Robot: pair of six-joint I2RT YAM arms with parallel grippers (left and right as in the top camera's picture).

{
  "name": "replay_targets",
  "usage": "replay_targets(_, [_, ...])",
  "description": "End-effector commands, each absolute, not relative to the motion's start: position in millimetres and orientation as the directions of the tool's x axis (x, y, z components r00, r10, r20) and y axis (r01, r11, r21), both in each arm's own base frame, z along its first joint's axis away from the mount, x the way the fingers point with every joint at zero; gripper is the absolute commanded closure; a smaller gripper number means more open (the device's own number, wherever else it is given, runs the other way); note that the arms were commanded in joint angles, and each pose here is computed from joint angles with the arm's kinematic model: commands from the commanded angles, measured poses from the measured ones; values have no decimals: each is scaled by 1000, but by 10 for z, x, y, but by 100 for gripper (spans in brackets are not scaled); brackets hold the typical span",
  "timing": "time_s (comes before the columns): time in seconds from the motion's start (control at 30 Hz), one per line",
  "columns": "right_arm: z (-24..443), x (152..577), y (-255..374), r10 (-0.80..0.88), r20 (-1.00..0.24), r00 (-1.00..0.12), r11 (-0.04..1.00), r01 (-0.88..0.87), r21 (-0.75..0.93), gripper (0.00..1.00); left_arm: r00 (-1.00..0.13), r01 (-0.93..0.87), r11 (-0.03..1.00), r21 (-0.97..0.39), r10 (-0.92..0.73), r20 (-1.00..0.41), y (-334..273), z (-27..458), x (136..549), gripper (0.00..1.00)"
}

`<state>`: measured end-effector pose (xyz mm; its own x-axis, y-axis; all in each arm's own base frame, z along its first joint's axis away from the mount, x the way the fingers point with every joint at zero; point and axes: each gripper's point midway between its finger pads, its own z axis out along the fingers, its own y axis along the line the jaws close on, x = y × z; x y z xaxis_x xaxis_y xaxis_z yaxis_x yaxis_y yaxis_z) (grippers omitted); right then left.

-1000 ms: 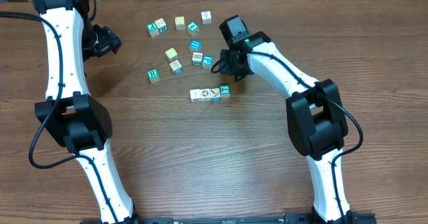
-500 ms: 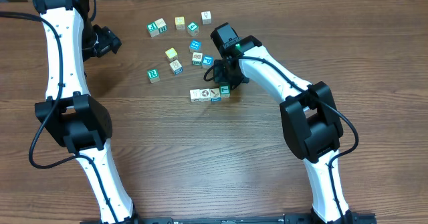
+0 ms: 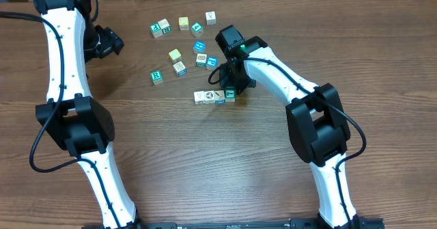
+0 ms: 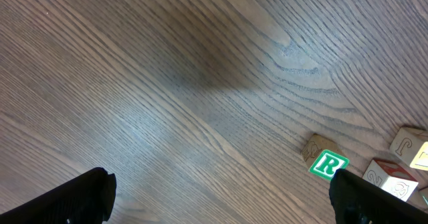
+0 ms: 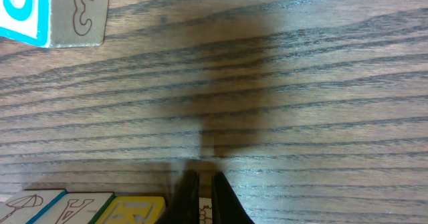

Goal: Form a horizontal line

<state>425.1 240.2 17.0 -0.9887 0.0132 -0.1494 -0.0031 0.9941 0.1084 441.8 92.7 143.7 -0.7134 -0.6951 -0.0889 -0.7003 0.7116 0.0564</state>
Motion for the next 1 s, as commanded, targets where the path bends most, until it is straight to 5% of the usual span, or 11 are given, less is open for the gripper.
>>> replay_targets(0.0, [177,4248,2434,2,-152,-988,993,-15,113,96,-716,-697,715,57,-692,-92,896,1458,4414,0])
replay_targets(0.97, [350,4659,2805,15,-331,-943,967,-70,245,96,-716,-697,714,57,-692,-92,897,1458,4414,0])
